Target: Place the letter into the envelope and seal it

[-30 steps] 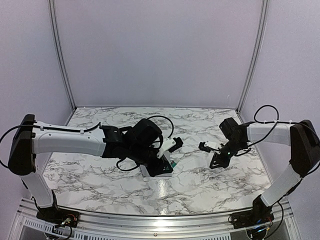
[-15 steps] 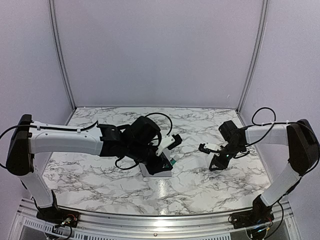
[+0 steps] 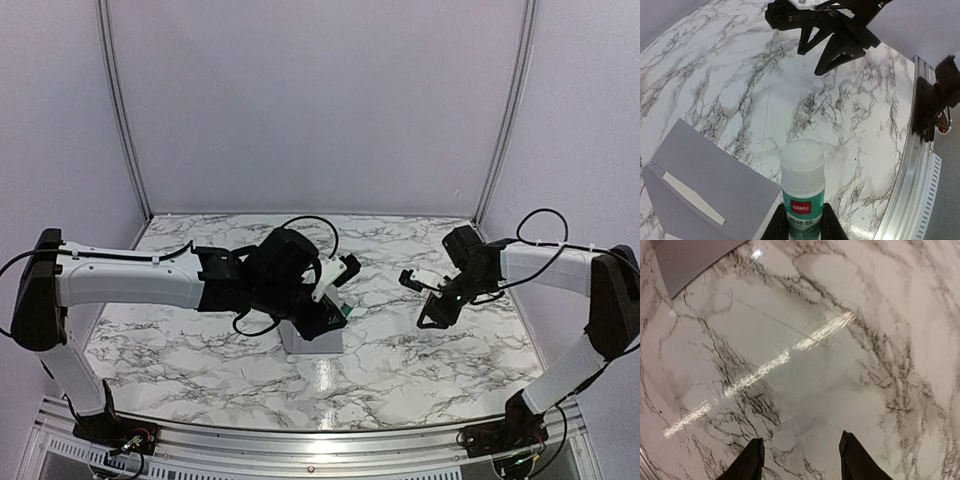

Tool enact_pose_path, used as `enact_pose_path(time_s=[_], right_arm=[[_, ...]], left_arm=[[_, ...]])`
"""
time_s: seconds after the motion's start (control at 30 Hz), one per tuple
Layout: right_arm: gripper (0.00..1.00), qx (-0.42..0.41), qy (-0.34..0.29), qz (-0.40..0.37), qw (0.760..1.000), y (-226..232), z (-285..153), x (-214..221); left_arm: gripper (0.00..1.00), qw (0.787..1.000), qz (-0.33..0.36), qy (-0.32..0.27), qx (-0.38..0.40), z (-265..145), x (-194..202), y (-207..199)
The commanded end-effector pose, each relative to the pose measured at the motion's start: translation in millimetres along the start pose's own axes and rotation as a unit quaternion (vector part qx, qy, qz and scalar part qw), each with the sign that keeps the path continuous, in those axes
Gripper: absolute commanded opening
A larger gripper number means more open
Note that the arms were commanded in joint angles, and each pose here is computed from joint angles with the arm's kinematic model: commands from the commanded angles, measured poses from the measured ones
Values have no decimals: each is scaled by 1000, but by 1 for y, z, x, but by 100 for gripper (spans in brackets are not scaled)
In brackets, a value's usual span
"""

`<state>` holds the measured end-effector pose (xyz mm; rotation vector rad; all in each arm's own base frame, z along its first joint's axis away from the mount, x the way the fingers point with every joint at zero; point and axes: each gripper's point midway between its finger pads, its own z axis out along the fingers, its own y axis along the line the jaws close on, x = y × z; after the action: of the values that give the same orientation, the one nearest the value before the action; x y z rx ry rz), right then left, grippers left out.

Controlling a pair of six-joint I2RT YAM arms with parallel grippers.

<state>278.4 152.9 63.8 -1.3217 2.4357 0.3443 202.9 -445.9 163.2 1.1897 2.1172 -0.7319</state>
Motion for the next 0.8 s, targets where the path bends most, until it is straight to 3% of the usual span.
enact_pose_path(time_s=[0.0,0.2,0.4,0.57,0.77], right_arm=[[48,58,-112,-6,992,-16,-69,-66],[48,-24,-254,-26,967,21,-134,-127],[52,-121,-334,-80,931,71,-170,-163],[56,-152,-354,-105,917,103,-179,-190],[56,-197,-369,-118,901,125,-187,-212]], left_arm=[[0,984,-59,-159,-57,-37,-73,24],[0,950,-99,-292,-51,-65,-131,27],[0,914,-116,-389,-17,-91,-172,19],[1,896,-107,-431,23,-104,-186,7],[1,893,-101,-436,51,-104,-188,-3]])
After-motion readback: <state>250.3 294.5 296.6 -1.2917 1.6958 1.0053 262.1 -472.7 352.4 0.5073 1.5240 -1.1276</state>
